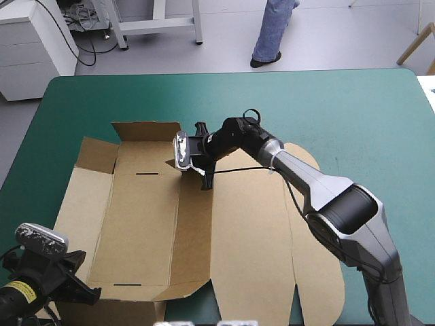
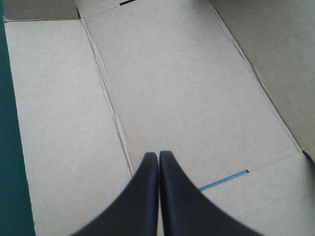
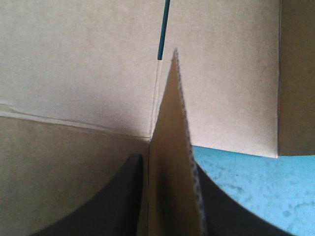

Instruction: Fold the box

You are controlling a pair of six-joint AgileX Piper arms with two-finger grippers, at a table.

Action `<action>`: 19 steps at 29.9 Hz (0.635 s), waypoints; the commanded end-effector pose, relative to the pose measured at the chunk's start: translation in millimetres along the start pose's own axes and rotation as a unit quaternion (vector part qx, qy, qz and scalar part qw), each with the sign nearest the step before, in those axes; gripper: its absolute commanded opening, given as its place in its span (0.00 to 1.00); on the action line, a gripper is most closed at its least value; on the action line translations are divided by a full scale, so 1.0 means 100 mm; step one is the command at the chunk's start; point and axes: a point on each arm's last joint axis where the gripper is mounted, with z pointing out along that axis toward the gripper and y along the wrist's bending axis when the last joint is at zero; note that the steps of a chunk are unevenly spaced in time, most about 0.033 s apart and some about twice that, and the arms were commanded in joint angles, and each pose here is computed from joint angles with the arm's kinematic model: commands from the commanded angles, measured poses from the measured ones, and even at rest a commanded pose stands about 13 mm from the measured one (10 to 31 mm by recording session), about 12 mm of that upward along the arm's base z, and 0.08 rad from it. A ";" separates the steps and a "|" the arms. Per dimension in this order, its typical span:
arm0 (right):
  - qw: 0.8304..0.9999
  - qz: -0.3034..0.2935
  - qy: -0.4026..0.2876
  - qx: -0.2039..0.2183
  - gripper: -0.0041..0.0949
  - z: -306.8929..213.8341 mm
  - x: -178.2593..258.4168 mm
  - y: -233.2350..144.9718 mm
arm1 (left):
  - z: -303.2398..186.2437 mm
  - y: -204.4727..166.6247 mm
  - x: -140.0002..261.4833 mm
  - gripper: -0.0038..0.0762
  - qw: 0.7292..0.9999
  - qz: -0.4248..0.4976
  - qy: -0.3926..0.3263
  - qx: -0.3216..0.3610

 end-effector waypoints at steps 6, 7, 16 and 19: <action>0.998 -0.020 -0.020 0.062 0.42 -0.48 -0.25 -0.14 | -0.06 0.01 -0.09 0.04 1.000 -0.011 -0.027 -0.002; 0.997 -0.029 -0.004 0.074 0.42 -0.56 -0.25 -0.16 | -0.06 0.01 -0.09 0.04 1.000 -0.011 -0.027 -0.002; 0.966 0.052 0.144 0.209 0.37 -1.30 -0.01 -0.39 | -0.06 0.01 -0.09 0.04 1.000 -0.011 -0.027 -0.002; 0.958 0.111 0.169 0.201 0.31 -1.52 0.16 -0.40 | -0.06 0.01 -0.09 0.04 1.000 -0.011 -0.026 -0.002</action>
